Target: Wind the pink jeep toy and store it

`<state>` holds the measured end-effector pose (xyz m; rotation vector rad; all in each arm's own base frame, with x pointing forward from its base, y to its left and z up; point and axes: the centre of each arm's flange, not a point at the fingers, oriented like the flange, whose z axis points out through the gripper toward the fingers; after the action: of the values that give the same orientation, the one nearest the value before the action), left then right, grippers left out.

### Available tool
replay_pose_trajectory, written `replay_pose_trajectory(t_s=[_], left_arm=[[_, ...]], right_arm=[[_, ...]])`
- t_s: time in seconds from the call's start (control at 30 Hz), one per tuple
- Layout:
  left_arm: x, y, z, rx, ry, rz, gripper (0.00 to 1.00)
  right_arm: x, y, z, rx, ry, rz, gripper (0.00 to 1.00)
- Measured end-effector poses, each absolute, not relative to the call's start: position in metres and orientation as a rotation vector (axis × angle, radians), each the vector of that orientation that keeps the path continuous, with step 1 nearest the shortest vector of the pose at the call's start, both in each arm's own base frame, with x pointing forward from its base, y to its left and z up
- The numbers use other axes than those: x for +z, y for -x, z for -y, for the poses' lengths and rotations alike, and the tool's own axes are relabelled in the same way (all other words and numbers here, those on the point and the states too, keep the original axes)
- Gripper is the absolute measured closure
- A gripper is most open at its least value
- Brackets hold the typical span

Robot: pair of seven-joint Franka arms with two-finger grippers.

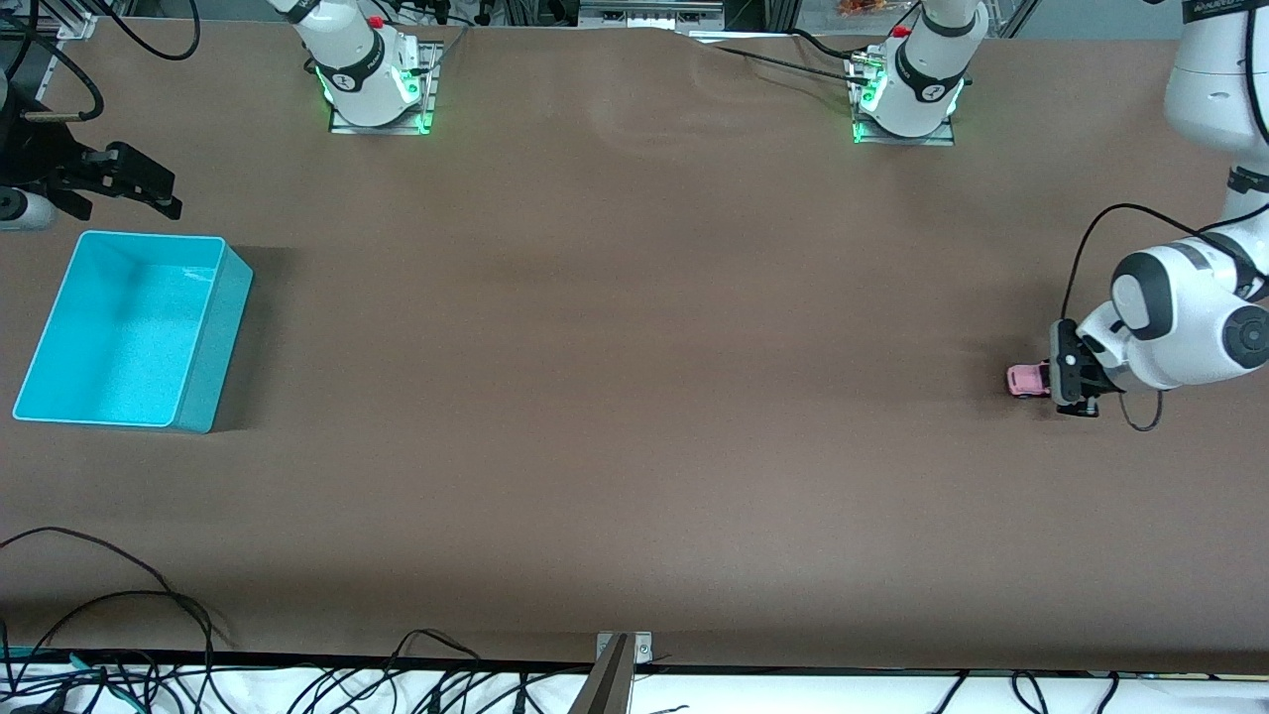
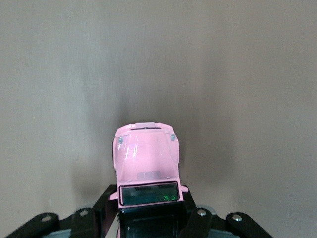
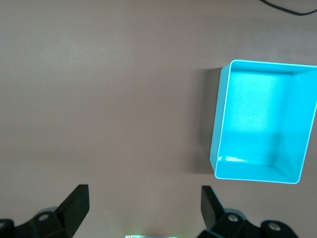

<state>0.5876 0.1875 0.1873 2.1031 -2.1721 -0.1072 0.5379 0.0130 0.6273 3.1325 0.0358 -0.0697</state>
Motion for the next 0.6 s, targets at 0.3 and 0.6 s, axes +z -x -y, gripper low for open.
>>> replay_pose_trajectory(t_s=[0.3, 0.6], left_arm=[[0.188, -0.581, -0.246, -0.081, -2.121, 2.176, 0.45], [0.19, -0.575, -0.287, -0.063, -2.131, 2.186, 0.45]], right_arm=[[0.627, -0.538, -0.013, -0.07, -3.133, -0.036, 0.0], [0.627, -0.538, -0.013, -0.07, -3.133, -0.036, 0.0]])
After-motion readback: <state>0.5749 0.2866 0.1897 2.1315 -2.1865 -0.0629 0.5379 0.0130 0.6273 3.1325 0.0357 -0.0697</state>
